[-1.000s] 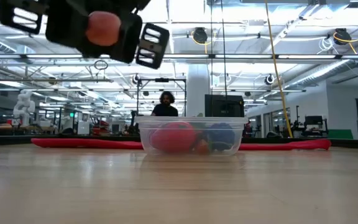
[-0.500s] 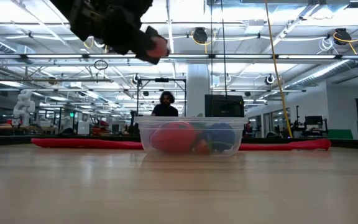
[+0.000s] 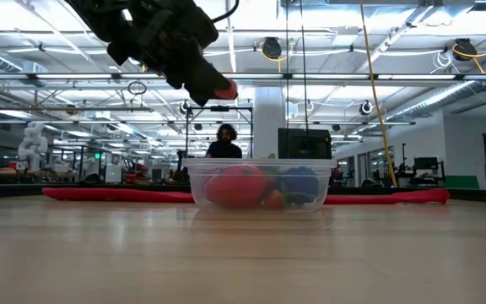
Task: Pick and placing Produce into tupperware
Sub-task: Put the pink peach in the transparent bin
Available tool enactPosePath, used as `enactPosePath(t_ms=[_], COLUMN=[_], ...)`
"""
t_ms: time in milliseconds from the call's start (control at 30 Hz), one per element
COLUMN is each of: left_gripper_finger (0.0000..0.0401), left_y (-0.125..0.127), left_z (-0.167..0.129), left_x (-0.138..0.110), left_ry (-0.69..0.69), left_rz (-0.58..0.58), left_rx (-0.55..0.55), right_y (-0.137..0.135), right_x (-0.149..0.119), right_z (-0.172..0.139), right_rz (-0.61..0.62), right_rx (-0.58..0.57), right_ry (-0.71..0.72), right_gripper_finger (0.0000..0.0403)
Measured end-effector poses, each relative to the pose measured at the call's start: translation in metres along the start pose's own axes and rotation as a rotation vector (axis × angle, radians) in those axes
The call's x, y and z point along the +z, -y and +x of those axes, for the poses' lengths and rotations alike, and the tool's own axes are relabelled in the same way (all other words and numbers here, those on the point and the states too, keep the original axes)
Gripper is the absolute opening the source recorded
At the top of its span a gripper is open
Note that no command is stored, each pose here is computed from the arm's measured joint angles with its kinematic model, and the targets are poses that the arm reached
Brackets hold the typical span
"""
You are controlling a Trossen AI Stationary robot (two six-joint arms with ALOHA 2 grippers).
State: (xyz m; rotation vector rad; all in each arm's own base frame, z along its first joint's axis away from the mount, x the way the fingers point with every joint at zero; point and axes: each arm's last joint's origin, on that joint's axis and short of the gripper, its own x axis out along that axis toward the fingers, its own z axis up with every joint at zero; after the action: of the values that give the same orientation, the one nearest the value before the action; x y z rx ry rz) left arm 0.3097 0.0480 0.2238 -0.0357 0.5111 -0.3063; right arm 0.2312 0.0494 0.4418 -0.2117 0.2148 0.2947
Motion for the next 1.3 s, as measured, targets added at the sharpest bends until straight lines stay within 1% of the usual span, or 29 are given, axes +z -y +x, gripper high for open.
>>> enactPosePath(t_ms=[133, 233, 333, 567, 667, 767, 900, 967, 1100, 1167, 1233, 1300], left_gripper_finger=[0.0129, 0.0129, 0.0129, 0.0129, 0.0129, 0.0129, 0.0129, 0.0129, 0.0129, 0.0129, 0.0129, 0.0129], left_y=[0.001, 0.0, -0.001, -0.001, -0.001, 0.003, 0.017, 0.026, 0.039, 0.043, 0.045, 0.045], left_z=[0.001, 0.001, 0.0, 0.0, -0.005, -0.01, -0.017, -0.019, -0.018, -0.015, -0.01, -0.002], left_x=[0.0, -0.001, -0.001, 0.0, 0.015, 0.035, 0.065, 0.076, 0.085, 0.092, 0.09, 0.089], left_ry=[-0.008, -0.017, -0.021, -0.051, -0.113, -0.165, -0.176, -0.198, -0.302, -0.314, -0.359, -0.371], left_rz=[-0.007, -0.013, -0.03, -0.068, -0.09, -0.07, -0.042, -0.028, -0.041, -0.049, -0.066, -0.073], left_rx=[0.004, 0.06, 0.087, 0.096, 0.12, 0.167, 0.142, 0.149, 0.194, 0.202, 0.195, 0.19], right_y=[0.0, 0.0, 0.0, 0.0, 0.0, 0.0, 0.0, 0.0, 0.0, 0.0, 0.0, 0.0], right_x=[0.0, 0.0, 0.0, 0.0, 0.0, -0.001, -0.001, -0.001, -0.002, -0.002, -0.002, 0.0], right_z=[0.0, 0.0, 0.0, 0.0, 0.0, 0.0, 0.0, 0.0, 0.0, 0.0, 0.0, -0.001], right_rz=[-0.005, -0.005, -0.005, -0.009, -0.009, -0.009, -0.007, -0.003, 0.003, -0.003, -0.025, -0.054], right_rx=[0.0, 0.0, 0.0, 0.001, 0.001, 0.001, 0.002, 0.003, 0.004, 0.004, 0.003, -0.015], right_ry=[-0.001, -0.001, -0.003, -0.003, -0.004, -0.005, -0.011, -0.012, -0.019, -0.018, -0.014, 0.0], right_gripper_finger=[0.0228, 0.0228, 0.0228, 0.0228, 0.0228, 0.0228, 0.0228, 0.0228, 0.0228, 0.0228, 0.0228, 0.0228])
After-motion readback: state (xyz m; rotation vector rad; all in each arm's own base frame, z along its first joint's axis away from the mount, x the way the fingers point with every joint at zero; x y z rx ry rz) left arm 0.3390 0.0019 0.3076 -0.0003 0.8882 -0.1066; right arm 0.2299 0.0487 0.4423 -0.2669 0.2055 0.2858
